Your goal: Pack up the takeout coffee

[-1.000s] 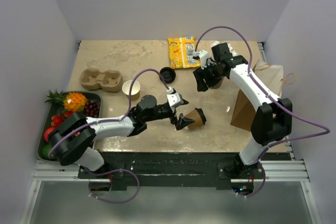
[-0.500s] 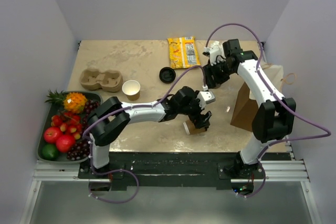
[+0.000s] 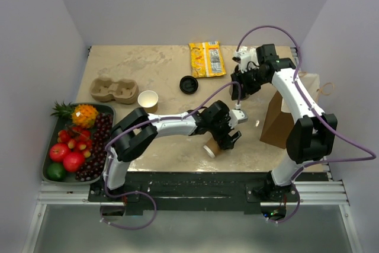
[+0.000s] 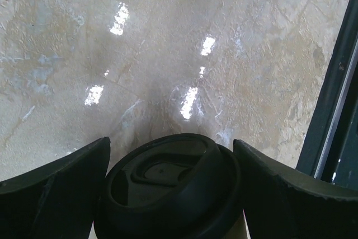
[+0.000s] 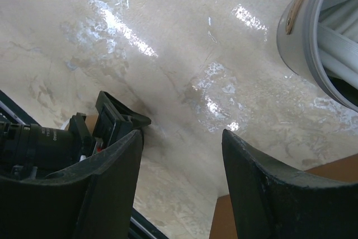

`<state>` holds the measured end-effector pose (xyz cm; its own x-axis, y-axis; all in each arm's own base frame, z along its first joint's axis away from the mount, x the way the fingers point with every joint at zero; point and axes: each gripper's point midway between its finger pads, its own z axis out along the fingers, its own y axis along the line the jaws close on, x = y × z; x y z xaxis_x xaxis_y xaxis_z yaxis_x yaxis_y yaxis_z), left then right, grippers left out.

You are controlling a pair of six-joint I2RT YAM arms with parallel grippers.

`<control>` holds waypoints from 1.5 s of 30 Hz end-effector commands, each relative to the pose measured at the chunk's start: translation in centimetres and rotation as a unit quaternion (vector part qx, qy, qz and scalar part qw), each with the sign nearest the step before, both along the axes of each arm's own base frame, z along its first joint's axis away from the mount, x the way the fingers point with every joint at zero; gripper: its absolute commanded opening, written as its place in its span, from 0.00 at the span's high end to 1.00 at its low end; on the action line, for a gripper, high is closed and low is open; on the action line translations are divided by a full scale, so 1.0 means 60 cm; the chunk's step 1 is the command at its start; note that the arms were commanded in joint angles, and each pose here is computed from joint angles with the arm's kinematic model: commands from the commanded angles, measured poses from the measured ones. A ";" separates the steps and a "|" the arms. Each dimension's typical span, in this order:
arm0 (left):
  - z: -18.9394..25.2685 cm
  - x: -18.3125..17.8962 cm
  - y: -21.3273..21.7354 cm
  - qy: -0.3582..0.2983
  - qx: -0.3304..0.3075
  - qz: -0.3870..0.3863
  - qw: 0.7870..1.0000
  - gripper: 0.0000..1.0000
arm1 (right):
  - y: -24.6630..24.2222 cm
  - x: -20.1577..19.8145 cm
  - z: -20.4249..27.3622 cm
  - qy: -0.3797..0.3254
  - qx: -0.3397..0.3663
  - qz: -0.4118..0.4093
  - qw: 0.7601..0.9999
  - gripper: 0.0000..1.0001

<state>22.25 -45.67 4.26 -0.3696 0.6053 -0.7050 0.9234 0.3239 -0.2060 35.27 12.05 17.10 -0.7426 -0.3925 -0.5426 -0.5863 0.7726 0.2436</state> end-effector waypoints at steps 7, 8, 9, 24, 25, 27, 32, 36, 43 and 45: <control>0.102 0.069 0.041 -0.058 -0.099 0.050 0.992 0.19 | 0.020 0.025 0.040 -0.051 0.039 0.001 0.998 0.39; 0.116 0.076 0.039 -0.070 -0.117 0.051 0.989 0.20 | 0.024 0.033 0.049 -0.074 0.040 0.008 0.996 0.40; 0.135 0.080 0.043 -0.080 -0.130 0.055 0.987 0.22 | 0.026 0.031 0.043 -0.078 0.040 0.013 0.996 0.40; 0.302 0.136 0.129 -0.459 -0.313 0.125 0.822 0.22 | 0.076 0.083 0.074 -0.208 0.052 0.028 0.976 0.40; 0.304 0.142 0.132 -0.474 -0.313 0.132 0.812 0.22 | 0.076 0.093 0.083 -0.224 0.054 0.022 0.973 0.40; 0.307 0.155 0.144 -0.508 -0.319 0.156 0.785 0.27 | 0.072 0.098 0.083 -0.232 0.050 0.013 0.971 0.40; 0.295 0.162 0.149 -0.544 -0.340 0.171 0.748 0.29 | 0.071 0.102 0.075 -0.225 0.042 0.008 0.973 0.40; 0.288 0.167 0.155 -0.546 -0.346 0.189 0.739 0.29 | 0.071 0.101 0.058 -0.211 0.041 0.006 0.977 0.40; 0.304 0.159 0.178 -0.548 -0.359 0.214 0.724 0.31 | 0.078 0.106 0.022 -0.187 0.035 0.006 0.982 0.40; 0.315 0.156 0.179 -0.558 -0.359 0.210 0.718 0.32 | 0.082 0.111 0.013 -0.178 0.033 0.003 0.984 0.40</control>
<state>32.94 -37.49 10.45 0.3370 0.2773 -0.8997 0.6539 0.6186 0.4356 40.98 16.56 18.74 -0.4862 -0.3570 -0.7976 -0.6648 0.7435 0.0725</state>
